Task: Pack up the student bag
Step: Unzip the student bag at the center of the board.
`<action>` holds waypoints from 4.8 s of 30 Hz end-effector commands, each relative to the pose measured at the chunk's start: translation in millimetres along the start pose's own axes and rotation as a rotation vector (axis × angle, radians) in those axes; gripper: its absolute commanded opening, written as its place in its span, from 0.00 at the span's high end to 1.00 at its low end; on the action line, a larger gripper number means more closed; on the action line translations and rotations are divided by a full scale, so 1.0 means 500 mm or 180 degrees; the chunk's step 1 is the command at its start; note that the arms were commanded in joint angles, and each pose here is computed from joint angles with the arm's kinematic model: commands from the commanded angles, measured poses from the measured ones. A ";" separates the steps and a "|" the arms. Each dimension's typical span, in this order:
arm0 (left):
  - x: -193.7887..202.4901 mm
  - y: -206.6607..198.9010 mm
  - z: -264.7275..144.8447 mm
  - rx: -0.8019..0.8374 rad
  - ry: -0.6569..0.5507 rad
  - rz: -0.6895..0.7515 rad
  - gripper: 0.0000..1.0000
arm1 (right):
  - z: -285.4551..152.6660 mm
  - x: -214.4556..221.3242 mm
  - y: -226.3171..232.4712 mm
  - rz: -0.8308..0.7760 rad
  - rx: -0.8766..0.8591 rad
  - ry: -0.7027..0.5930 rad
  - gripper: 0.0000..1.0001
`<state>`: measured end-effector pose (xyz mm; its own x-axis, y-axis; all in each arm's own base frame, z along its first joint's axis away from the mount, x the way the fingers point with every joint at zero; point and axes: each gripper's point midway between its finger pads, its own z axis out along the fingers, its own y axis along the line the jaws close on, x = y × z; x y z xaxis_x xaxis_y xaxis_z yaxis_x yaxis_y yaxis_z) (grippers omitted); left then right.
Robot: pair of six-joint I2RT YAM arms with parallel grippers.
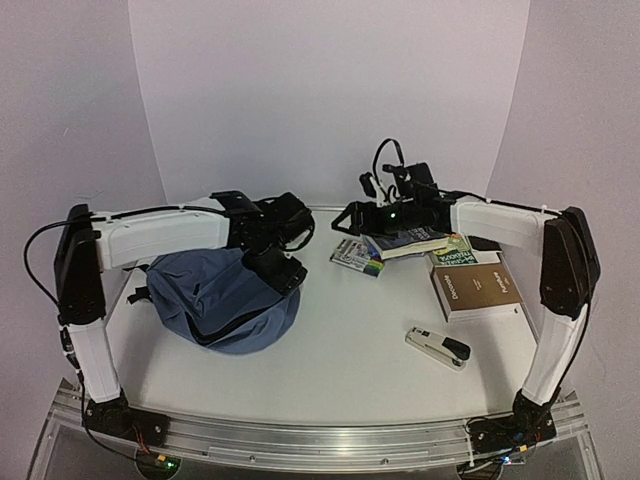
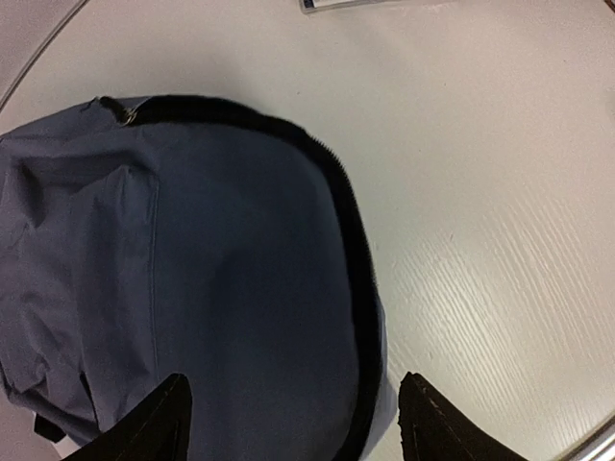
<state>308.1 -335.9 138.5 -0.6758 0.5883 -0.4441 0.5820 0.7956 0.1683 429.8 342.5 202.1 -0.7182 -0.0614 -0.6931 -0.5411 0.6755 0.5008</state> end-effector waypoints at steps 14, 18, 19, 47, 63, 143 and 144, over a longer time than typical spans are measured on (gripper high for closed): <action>0.218 0.024 -0.087 0.0253 0.0613 -0.0315 0.43 | 0.101 0.280 0.229 0.0029 -0.0942 0.1019 0.04; 0.226 0.027 -0.060 0.0169 0.0678 -0.0222 0.47 | 0.138 0.314 0.227 0.0091 -0.0928 0.1150 0.08; 0.227 0.026 -0.054 0.0166 0.0696 -0.0202 0.47 | 0.144 0.321 0.225 0.0113 -0.0918 0.1177 0.09; 0.057 0.136 -0.217 0.0297 -0.0761 -0.1053 1.00 | 0.180 0.326 0.125 -0.0009 -0.0397 0.1071 1.00; 0.125 0.476 -0.126 -0.0148 -0.0678 -0.2522 1.00 | 0.117 0.370 -0.016 -0.0256 0.0223 0.1246 1.00; -0.158 0.312 -0.226 0.0632 -0.1618 -0.1196 0.12 | 0.174 0.261 -0.071 -0.0602 0.0695 0.1139 0.20; -0.156 0.283 -0.212 0.0847 -0.1537 -0.1122 0.14 | 0.175 0.262 -0.072 -0.0593 0.0693 0.1146 0.20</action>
<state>412.2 -223.0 299.6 -0.5740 0.0434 -0.8177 0.3605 0.9100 -0.2048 392.1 374.9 26.6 -0.7582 -0.4261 -0.4935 -0.5903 0.7700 0.2421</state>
